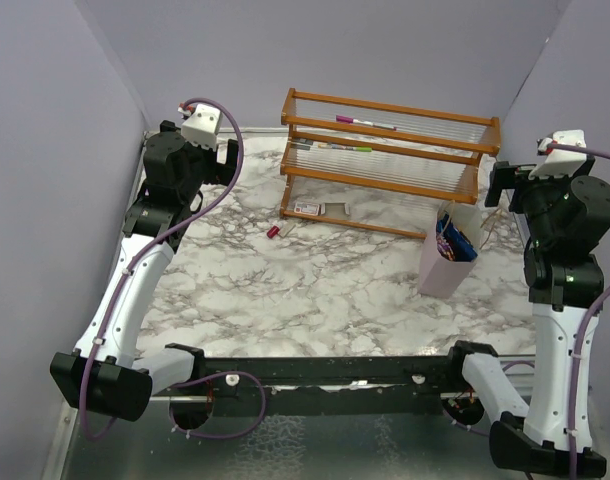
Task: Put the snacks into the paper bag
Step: Reset both arms
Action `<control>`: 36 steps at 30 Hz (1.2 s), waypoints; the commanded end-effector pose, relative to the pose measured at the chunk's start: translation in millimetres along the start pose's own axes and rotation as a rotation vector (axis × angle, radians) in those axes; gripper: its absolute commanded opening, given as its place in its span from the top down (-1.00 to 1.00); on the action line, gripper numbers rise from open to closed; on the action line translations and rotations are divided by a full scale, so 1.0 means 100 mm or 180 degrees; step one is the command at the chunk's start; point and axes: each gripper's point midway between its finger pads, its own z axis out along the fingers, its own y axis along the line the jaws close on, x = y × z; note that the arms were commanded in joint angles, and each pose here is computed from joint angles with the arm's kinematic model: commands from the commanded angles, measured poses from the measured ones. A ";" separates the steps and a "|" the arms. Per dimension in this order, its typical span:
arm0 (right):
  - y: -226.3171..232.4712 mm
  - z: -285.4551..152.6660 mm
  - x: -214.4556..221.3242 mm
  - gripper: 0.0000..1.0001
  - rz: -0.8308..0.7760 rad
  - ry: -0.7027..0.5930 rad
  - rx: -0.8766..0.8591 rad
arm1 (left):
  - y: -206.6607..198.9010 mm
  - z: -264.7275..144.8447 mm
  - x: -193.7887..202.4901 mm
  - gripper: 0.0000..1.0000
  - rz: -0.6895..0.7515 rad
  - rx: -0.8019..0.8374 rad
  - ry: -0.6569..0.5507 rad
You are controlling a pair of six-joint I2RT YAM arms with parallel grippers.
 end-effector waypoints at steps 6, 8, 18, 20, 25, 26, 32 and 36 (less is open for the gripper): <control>0.00 0.05 -0.06 -0.99 -0.0031 -0.0029 -0.0045 | 0.11 -0.07 -0.09 -0.98 -0.0041 -0.0169 -0.0118; 0.01 0.07 -0.05 -0.99 -0.0034 -0.0011 -0.0065 | 0.12 -0.07 -0.09 -0.98 -0.0042 -0.0184 -0.0101; 0.06 0.10 -0.03 -0.99 -0.0037 0.0001 -0.0167 | 0.10 -0.05 -0.09 -0.98 -0.0035 -0.0160 -0.0095; 0.05 0.10 -0.02 -0.99 -0.0042 0.0014 -0.0145 | 0.11 -0.04 -0.07 -0.97 -0.0025 -0.0170 -0.0075; 0.07 0.09 -0.01 -0.99 -0.0043 0.0012 -0.0174 | 0.12 -0.04 -0.07 -0.97 -0.0020 -0.0182 -0.0073; 0.06 0.09 -0.01 -0.99 -0.0043 0.0016 -0.0165 | 0.11 -0.03 -0.08 -0.97 -0.0016 -0.0180 -0.0079; 0.07 0.09 -0.02 -0.99 -0.0039 0.0010 -0.0172 | 0.11 -0.03 -0.07 -0.96 -0.0010 -0.0172 -0.0078; 0.08 0.09 -0.01 -0.99 -0.0038 0.0012 -0.0192 | 0.11 -0.04 -0.07 -0.96 -0.0003 -0.0166 -0.0079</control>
